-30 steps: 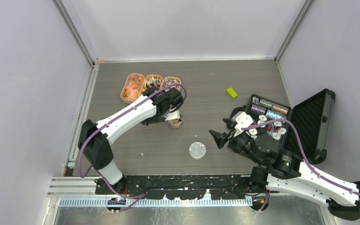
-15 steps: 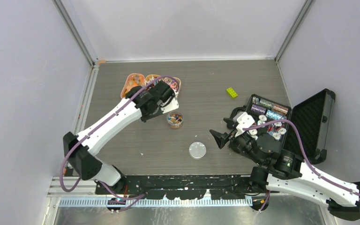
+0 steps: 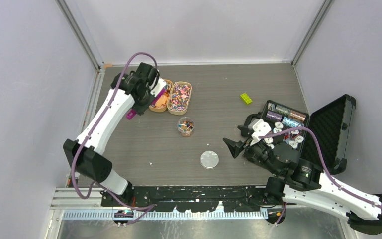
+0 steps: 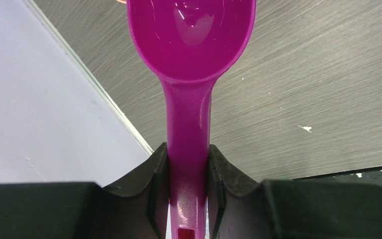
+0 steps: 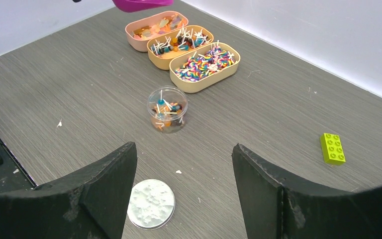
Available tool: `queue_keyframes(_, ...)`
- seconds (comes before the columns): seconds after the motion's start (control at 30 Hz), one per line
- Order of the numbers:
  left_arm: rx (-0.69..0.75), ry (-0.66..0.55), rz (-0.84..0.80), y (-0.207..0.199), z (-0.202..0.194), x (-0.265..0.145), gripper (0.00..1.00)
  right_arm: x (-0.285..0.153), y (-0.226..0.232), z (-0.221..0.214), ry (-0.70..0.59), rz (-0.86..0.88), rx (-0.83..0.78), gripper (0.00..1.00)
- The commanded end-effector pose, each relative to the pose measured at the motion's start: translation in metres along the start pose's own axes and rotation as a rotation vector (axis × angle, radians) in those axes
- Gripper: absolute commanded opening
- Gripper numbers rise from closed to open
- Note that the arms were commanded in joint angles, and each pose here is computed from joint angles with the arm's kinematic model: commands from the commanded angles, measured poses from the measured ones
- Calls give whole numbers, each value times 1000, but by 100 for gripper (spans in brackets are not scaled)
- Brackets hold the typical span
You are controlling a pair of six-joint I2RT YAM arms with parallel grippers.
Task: Pack the candies
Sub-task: Place the fake candies in the packing bottle, then scoop the fake candies from the storage box.
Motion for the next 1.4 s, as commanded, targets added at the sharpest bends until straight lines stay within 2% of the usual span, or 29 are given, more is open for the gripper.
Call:
queue_keyframes(0.0, -52, 61, -69, 4, 10, 8, 0, -3, 2, 13, -54, 6, 27, 74)
queue_keyframes(0.23, -67, 218, -121, 15, 31, 31, 0, -6, -1, 11, -48, -4, 24, 75)
queue_keyframes(0.57, -83, 334, -171, 27, 43, 65, 0, -12, -6, 12, -51, -27, 3, 74)
queue_keyframes(1.03, -32, 429, -227, 32, 49, 112, 0, -12, -7, 16, -59, -33, -18, 75)
queue_keyframes(1.37, -12, 439, -237, 38, 61, 140, 0, -9, -8, 13, -52, -52, -29, 75)
Point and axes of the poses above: each gripper's point midway between its finger pads, its own x axis out along the fingers, its own y axis along the line the jaws close on, z = x × y, the point moved 10 cm from there along -x, back along the fingers, and after that the axes turned 13 degrees about x, right-handed, at the moved point
